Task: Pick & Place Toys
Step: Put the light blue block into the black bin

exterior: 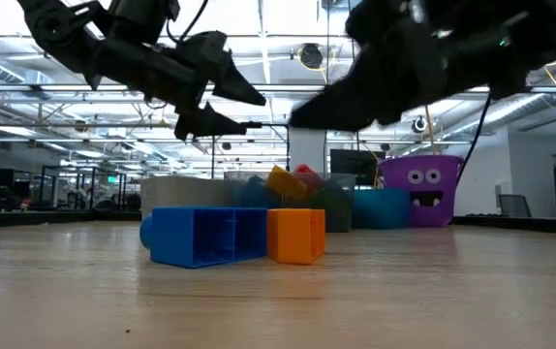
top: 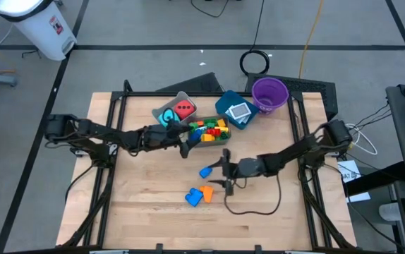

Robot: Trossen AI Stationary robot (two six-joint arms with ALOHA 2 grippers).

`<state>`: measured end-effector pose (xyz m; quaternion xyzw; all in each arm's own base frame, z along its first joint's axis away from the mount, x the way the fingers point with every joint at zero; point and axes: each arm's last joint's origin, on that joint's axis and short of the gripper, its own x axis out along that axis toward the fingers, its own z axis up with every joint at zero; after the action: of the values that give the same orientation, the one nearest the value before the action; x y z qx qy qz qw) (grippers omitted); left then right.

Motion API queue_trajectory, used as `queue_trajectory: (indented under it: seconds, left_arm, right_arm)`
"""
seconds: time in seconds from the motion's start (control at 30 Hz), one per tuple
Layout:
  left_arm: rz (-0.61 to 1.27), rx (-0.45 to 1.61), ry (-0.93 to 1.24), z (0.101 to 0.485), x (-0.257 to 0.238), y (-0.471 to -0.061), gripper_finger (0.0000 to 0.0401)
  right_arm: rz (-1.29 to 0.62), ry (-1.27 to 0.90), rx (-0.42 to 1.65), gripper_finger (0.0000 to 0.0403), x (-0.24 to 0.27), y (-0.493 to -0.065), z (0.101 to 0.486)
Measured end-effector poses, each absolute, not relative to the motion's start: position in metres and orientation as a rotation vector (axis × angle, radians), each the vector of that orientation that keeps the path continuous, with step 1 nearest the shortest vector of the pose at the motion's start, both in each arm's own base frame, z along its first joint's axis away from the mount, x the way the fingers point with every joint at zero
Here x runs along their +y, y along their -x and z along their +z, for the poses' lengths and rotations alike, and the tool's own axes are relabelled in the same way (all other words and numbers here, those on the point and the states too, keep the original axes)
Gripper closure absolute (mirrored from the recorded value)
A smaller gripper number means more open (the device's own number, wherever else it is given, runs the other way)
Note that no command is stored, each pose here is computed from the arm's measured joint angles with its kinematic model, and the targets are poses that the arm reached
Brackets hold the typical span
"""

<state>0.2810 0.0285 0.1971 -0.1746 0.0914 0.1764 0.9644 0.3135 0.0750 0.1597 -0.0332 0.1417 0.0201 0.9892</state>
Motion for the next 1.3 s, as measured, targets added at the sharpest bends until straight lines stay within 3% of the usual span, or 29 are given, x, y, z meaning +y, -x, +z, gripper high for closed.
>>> queue_trajectory:
  seconds: [0.27, 0.6, 0.77, 1.07, 1.3]
  left_arm:
    - [0.337, 0.193, 0.344, 0.196, 0.023, -0.282, 0.0045]
    - [0.341, 0.217, 0.34, 0.194, 0.023, -0.281, 0.0043]
    - [0.342, 0.217, 0.34, 0.194, 0.023, -0.281, 0.0047]
    - [0.343, 0.218, 0.342, 0.194, 0.023, -0.281, 0.0049]
    - [0.344, 0.224, 0.34, 0.193, 0.023, -0.281, 0.0052]
  right_arm:
    - [0.041, 0.063, 0.453, 0.0152, 0.062, -0.352, 0.127]
    - [0.084, 0.091, 0.568, 0.0153, 0.053, -0.354, 0.1]
    - [0.088, 0.096, 0.583, 0.0188, 0.054, -0.353, 0.1]
    - [0.092, 0.108, 0.58, 0.0298, 0.053, -0.352, 0.107]
    - [0.082, 0.074, 0.505, 0.0304, 0.052, -0.345, 0.15]
